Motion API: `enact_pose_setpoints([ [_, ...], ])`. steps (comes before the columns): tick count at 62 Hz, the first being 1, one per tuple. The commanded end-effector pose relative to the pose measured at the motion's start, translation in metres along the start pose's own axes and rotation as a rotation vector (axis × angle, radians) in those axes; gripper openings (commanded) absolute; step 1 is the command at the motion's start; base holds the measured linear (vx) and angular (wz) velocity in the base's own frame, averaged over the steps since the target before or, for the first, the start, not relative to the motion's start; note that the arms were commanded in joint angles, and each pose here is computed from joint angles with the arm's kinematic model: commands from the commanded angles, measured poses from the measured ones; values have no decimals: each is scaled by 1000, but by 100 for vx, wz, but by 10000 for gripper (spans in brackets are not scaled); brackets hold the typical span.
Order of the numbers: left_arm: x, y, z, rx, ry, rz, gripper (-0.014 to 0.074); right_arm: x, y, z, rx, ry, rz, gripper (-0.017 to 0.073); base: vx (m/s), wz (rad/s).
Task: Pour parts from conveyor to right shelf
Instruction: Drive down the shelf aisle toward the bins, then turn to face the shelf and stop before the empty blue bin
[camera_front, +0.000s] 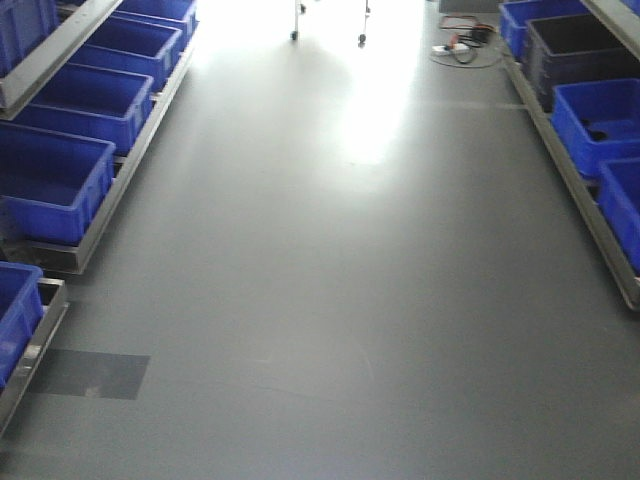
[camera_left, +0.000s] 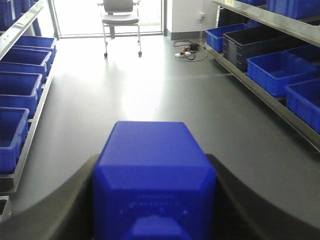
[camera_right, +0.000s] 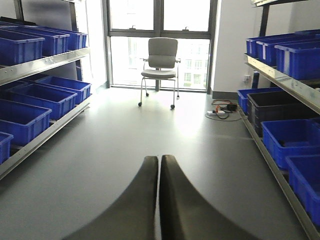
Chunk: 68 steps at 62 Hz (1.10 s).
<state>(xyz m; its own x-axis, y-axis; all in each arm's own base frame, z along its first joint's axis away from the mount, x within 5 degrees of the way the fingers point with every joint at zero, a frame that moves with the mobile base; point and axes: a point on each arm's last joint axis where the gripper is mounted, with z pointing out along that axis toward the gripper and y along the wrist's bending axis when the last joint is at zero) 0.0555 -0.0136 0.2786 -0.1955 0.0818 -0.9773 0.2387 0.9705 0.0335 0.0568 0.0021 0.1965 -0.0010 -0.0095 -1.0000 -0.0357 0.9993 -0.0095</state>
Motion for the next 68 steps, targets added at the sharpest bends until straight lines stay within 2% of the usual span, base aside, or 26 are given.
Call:
enact_pose_setpoints([
  [1, -15, 0, -2, 0, -98, -4, -6, -3, 0, -1, 8, -75, -7, -9, 48, 32],
  [19, -15, 0, -2, 0, -97, -4, -6, -3, 0, -1, 8, -75, -7, -9, 42, 59],
  [68, -15, 0, -2, 0, -97, -4, -6, -3, 0, -1, 8, -75, -7, -9, 25, 91],
])
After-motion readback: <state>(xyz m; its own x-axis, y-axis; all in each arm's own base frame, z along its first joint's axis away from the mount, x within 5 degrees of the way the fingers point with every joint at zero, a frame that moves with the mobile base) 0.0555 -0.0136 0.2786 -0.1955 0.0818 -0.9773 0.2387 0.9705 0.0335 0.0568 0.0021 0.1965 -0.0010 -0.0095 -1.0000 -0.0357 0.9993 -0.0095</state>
